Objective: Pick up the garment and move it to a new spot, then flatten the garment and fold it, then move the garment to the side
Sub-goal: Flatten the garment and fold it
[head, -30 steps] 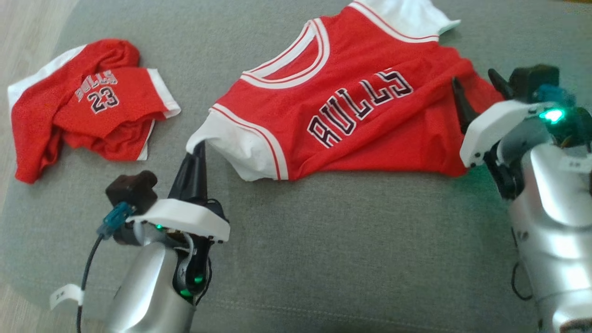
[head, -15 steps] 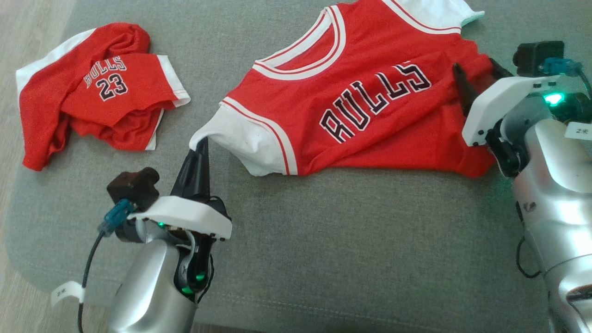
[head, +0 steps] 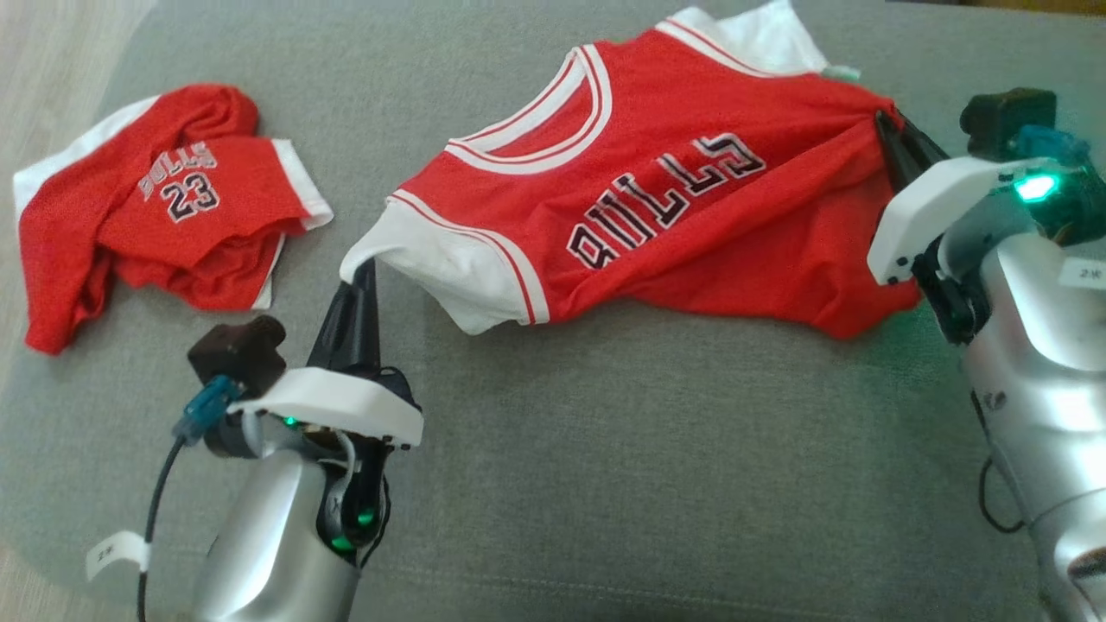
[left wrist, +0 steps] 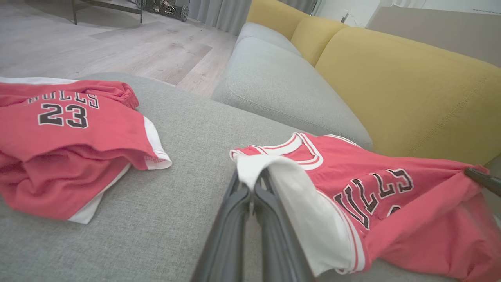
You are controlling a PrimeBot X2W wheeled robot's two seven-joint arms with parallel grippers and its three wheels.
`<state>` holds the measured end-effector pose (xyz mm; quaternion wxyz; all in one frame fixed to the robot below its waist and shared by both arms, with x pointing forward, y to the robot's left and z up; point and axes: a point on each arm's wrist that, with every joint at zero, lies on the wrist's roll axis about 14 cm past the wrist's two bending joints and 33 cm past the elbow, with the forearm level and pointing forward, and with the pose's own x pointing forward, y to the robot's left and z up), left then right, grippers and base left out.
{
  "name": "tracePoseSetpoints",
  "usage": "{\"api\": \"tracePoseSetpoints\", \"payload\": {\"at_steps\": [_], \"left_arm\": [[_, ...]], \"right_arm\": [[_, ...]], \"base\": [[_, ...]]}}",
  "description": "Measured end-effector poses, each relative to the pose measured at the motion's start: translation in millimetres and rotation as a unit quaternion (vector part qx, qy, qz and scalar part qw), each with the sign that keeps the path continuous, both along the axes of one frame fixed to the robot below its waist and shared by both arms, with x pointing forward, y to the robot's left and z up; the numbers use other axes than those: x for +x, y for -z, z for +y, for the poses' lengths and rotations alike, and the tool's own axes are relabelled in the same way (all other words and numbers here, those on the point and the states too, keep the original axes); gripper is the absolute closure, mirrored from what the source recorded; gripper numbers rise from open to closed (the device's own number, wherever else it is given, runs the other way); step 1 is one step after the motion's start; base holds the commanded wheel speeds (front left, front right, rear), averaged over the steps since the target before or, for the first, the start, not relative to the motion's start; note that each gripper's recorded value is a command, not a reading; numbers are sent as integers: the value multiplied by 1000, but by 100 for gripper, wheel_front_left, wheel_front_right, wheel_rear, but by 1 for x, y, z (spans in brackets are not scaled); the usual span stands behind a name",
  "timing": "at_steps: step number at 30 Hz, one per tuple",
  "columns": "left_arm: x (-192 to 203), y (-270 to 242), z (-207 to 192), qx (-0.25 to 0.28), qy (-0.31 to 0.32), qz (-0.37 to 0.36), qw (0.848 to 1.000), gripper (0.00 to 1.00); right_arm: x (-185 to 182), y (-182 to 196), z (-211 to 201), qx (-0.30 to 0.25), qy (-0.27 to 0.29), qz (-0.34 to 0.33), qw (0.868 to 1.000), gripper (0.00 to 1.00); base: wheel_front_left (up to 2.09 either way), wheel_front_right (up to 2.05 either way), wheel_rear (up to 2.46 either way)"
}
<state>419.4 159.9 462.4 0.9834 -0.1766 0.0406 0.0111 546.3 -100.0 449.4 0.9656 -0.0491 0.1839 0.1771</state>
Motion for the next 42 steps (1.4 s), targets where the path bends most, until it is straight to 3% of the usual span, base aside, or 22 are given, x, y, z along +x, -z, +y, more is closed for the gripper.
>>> {"api": "tracePoseSetpoints", "payload": {"at_steps": [5, 9, 13, 19, 20, 22, 27, 35, 42], "left_arm": [[1, -11, -6, -1, 7, -16, 1000, 100], [-1, -13, -13, -4, 16, -20, 1000, 100], [-2, -21, -21, -7, 27, -32, 999, 100], [-7, -23, -34, -10, 49, -35, 998, 100], [-8, -21, -36, -11, 52, -32, 998, 100], [-11, -16, -42, -10, 61, -24, 998, 100], [-19, 0, -51, -9, 76, -1, 997, 100], [-18, -1, -56, -6, 86, -2, 996, 100], [-14, 2, -52, -9, 79, 0, 997, 100]], "right_arm": [[-21, -8, -22, -3, 13, -15, 1000, 100], [-27, -15, -47, -45, 16, -31, 998, 100], [-22, -46, -78, -82, 33, -78, 993, 100], [-22, -60, -77, -98, 25, -107, 989, 98], [-26, -56, -78, -98, 26, -102, 990, 71], [-39, -38, -79, -94, 28, -81, 992, 0], [-91, 16, -81, -73, 48, 4, 996, 0], [-127, 5, -102, -29, 114, 4, 993, 0], [-177, 40, -102, -12, 149, 77, 986, 0]], "base": [[0, 0, 0], [0, 0, 0], [0, 0, 0], [0, 0, 0], [0, 0, 0], [0, 0, 0], [0, 0, 0], [0, 0, 0], [0, 0, 0]]}}
